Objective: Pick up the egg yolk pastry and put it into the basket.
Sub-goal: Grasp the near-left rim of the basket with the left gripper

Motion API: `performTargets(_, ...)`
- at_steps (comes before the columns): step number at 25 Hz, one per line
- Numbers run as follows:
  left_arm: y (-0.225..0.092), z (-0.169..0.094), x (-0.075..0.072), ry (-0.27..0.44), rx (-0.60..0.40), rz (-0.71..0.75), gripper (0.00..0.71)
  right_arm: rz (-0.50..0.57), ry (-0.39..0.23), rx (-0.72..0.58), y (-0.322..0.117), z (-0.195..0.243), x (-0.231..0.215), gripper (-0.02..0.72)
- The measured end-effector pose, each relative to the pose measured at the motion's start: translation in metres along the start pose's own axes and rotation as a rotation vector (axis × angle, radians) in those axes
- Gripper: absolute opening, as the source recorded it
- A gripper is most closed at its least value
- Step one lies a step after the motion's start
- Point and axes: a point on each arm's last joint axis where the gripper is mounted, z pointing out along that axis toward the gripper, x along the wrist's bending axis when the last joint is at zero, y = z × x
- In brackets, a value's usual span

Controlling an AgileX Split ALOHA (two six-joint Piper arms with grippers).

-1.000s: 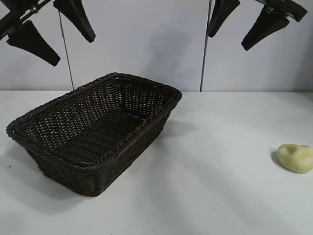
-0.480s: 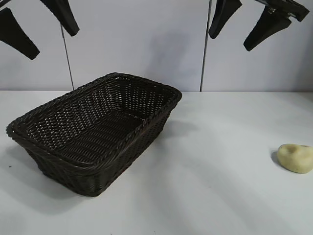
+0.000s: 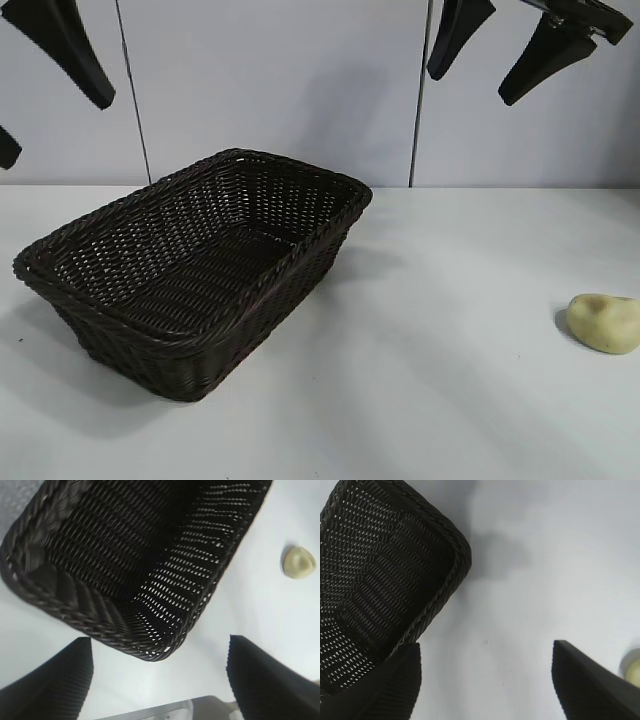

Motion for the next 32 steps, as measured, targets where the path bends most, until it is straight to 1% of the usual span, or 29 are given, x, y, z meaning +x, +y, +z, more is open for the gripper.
performTargets(5,-0.012,0.016,0.016,0.024,-0.011,-0.161,0.541,0.000,0.000,0.001,0.000,0.000,0.000,0.529)
performTargets(11,-0.015,0.026,0.026,0.030,-0.050,-0.340,0.541,0.000,0.000,0.007,-0.001,0.000,0.000,0.529)
performTargets(17,-0.030,0.043,0.044,0.065,-0.050,-0.516,0.540,0.000,0.000,0.009,-0.001,0.000,0.000,0.529)
performTargets(21,-0.033,0.047,0.049,0.072,-0.061,-0.540,0.540,0.000,0.000,0.009,-0.001,0.000,0.000,0.529)
performTargets(32,-0.027,0.047,0.048,0.049,-0.123,-0.545,0.540,0.000,0.000,0.009,-0.001,0.000,0.000,0.529)
